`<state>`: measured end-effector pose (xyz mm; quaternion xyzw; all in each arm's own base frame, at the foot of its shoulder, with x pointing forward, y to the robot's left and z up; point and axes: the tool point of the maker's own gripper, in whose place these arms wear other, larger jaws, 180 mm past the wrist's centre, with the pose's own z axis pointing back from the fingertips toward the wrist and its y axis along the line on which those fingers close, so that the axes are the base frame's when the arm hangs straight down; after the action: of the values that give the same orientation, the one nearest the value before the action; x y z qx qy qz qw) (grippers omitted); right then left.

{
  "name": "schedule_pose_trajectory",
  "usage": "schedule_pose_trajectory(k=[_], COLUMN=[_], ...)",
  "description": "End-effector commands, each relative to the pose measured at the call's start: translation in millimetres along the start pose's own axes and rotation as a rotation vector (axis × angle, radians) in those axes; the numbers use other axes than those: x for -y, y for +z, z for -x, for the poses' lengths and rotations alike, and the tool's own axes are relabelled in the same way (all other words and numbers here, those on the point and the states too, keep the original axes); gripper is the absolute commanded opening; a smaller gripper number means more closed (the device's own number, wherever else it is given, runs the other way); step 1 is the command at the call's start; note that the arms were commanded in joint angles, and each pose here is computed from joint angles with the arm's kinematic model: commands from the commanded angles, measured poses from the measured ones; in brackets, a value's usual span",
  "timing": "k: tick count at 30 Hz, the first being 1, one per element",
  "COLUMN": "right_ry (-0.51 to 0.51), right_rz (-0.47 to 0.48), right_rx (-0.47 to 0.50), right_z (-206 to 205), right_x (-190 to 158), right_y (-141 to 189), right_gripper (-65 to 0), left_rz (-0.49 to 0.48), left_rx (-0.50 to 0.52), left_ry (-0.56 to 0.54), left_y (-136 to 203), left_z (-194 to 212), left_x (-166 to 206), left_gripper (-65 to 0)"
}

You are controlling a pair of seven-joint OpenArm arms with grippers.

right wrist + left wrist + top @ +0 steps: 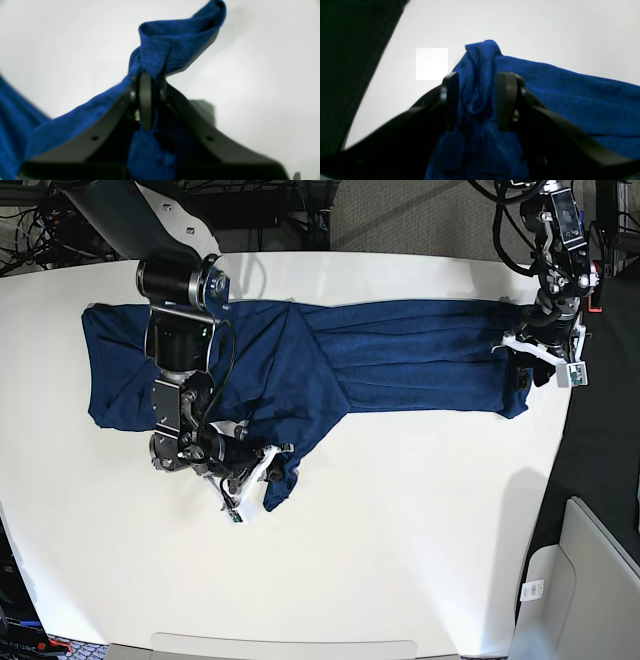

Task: Fold the T-shirt properly
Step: 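Grasp the folded sleeve edge with the right gripper, then drag the sleeve with the right gripper toward the left gripper's shirt end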

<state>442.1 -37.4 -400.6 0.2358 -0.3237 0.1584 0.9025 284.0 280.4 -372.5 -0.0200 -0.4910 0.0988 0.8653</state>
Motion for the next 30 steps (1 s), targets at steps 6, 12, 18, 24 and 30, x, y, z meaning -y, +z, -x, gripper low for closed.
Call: schedule_pose_trajectory(k=[6,12,18,24,30], right_ry=[0.171,0.39,0.439,0.464,0.557], right_rz=[-0.026,-0.188,-0.339,-0.496,-0.585], right_rx=[0.041,0.172,0.221,0.268,0.262], right_z=[-30,-60,-66,-73,-79], right_x=[-51,-144,-197,-244,-280], right_y=[19,38,45,53,54], right_gripper=[-64.3,-64.3,-64.3,-64.3,-64.3], left_rz=[-0.025,-0.045,-0.059,-0.11,-0.155], left_rx=[0.071,0.082,0.084,0.104,0.124], left_ry=[-0.004,0.002,0.007,0.022,0.034], left_y=[5,7,9,17,24], left_z=[-23,-27,-27,-33,-39], left_x=[-13,-21,-26,-46,-64], left_gripper=[-41.2,-41.2,-41.2,-41.2,-41.2])
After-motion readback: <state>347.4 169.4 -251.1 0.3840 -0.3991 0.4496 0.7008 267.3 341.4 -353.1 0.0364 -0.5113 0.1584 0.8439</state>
